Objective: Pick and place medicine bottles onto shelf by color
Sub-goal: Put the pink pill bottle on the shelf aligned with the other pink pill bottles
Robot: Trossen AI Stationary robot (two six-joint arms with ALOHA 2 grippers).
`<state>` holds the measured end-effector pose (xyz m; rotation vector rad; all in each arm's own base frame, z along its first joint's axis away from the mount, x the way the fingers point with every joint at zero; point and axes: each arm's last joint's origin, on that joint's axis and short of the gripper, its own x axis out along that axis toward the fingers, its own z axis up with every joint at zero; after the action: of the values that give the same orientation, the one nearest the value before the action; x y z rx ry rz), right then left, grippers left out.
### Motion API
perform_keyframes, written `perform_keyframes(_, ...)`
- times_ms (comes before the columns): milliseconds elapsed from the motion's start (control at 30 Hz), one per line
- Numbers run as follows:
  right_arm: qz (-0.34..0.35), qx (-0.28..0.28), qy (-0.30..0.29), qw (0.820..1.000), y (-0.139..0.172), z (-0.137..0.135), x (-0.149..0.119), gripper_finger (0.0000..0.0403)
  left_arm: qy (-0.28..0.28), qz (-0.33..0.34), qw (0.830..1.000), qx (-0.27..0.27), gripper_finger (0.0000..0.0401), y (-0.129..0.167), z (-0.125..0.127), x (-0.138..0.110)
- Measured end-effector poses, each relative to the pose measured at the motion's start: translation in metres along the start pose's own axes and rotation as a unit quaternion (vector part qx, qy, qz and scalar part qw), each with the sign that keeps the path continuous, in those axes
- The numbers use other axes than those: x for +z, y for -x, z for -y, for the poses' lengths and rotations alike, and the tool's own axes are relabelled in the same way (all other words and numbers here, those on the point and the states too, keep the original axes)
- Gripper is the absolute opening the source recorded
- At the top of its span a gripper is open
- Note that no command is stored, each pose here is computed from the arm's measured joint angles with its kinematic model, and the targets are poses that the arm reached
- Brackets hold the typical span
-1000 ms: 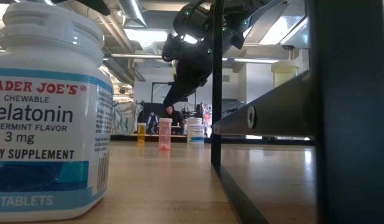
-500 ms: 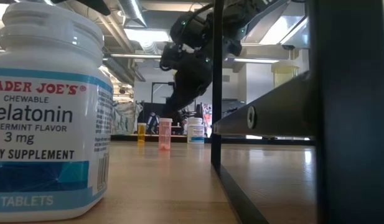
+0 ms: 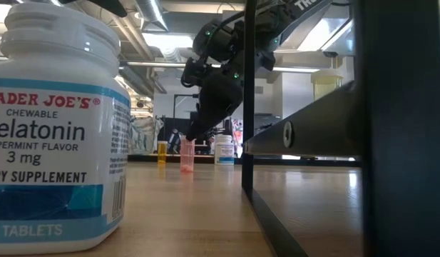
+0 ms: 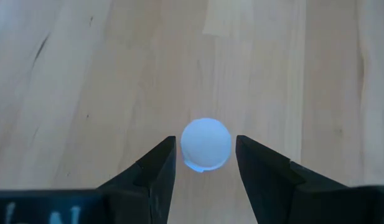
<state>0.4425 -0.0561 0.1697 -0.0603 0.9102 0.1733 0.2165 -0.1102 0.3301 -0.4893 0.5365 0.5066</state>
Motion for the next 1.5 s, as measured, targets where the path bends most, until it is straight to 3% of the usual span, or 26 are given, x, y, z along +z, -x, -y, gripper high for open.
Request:
perform_keyframes(467,0.002,0.007,0.017,1.000,0.000,0.000,0.000,0.0168,0.000,0.000,1.000,0.000,0.0214,0.000,0.000,0.000)
perform_keyframes(833,0.007,0.010,0.017,1.000,-0.008,0.001,-0.001,0.0123,0.000,0.000,1.000,0.000,0.0214,0.000,0.000,0.000)
perform_keyframes(1300,0.022,-0.005,0.017,1.000,-0.014,0.003,0.000,0.0119,0.000,0.000,1.000,0.000,0.0214,0.000,0.000,0.000)
perform_keyframes(1500,0.012,-0.012,0.015,1.000,-0.002,0.001,0.001,0.0118,0.000,0.000,1.000,0.000,0.0214,0.000,0.000,0.000)
